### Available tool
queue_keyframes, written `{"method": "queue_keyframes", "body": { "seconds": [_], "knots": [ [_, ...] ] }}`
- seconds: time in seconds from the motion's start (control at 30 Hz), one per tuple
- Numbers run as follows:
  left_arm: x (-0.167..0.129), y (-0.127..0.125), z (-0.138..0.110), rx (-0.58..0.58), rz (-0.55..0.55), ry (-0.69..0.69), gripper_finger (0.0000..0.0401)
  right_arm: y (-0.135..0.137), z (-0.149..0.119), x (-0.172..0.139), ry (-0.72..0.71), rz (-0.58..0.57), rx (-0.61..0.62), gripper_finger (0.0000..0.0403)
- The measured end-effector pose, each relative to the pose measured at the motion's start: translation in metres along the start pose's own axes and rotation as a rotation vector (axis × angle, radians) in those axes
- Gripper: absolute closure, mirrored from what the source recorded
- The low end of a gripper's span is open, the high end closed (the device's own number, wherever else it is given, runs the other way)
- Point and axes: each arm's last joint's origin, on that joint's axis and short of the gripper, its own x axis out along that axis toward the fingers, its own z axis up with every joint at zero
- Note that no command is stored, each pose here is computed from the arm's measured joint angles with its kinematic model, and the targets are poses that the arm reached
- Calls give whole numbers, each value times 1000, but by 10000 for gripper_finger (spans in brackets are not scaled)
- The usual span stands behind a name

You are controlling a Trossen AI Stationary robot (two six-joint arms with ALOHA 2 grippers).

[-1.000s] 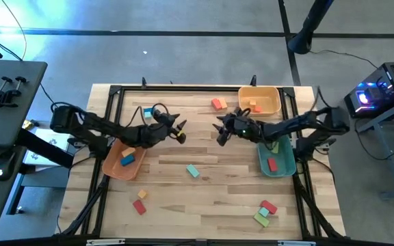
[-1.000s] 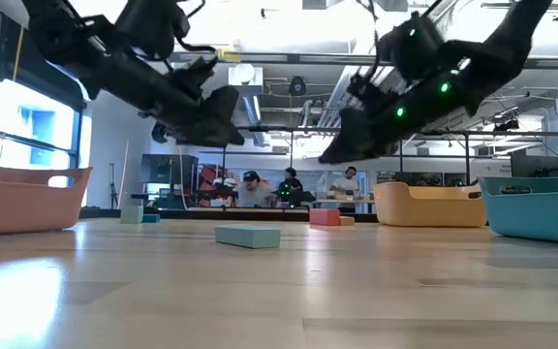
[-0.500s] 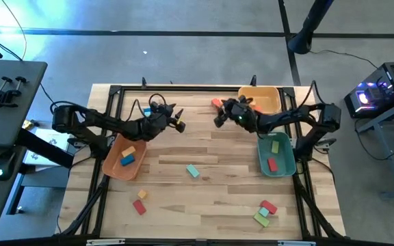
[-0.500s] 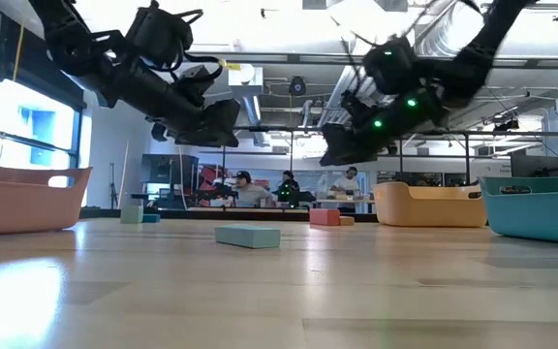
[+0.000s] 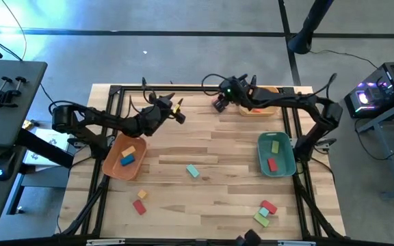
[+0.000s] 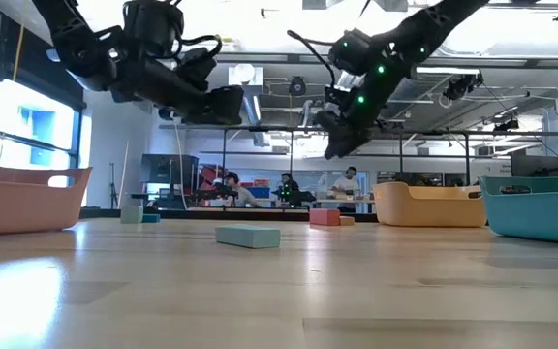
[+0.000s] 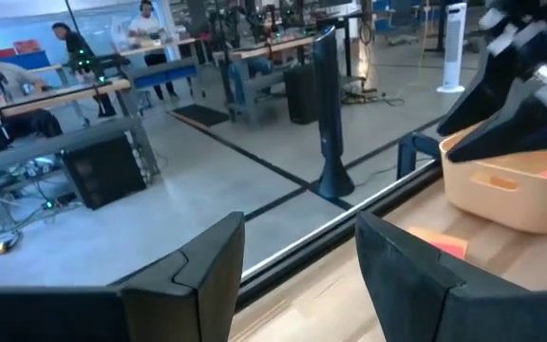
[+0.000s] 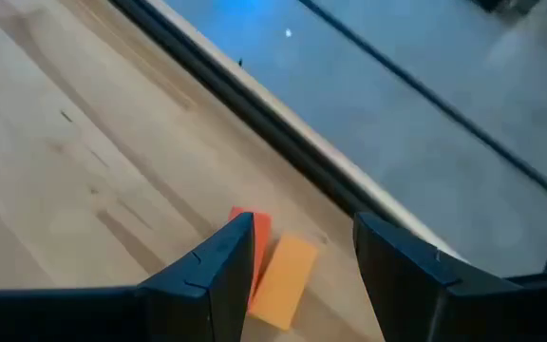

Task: Sort blocks by size
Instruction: Put the thin yellow rectangular block into the green bin

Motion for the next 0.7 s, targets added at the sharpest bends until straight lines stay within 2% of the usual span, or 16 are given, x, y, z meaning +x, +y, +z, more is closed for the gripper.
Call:
{"method": "queue_keyframes", "body": {
  "seconds": [0.17, 0.33, 0.53, 0.7],
  "knots": [
    [13, 10, 3, -54, -40, -2, 213, -6, -5, 21, 21, 40, 49, 226],
    [24, 25, 1, -112, -55, 4, 213, -9, -1, 47, 136, 46, 42, 237],
    [27, 29, 1, -135, -75, 6, 213, -16, 17, 75, 318, 27, -32, 291],
    [27, 28, 0, -105, -77, 11, 213, -18, 17, 96, 467, 45, -70, 353]
  ]
}}
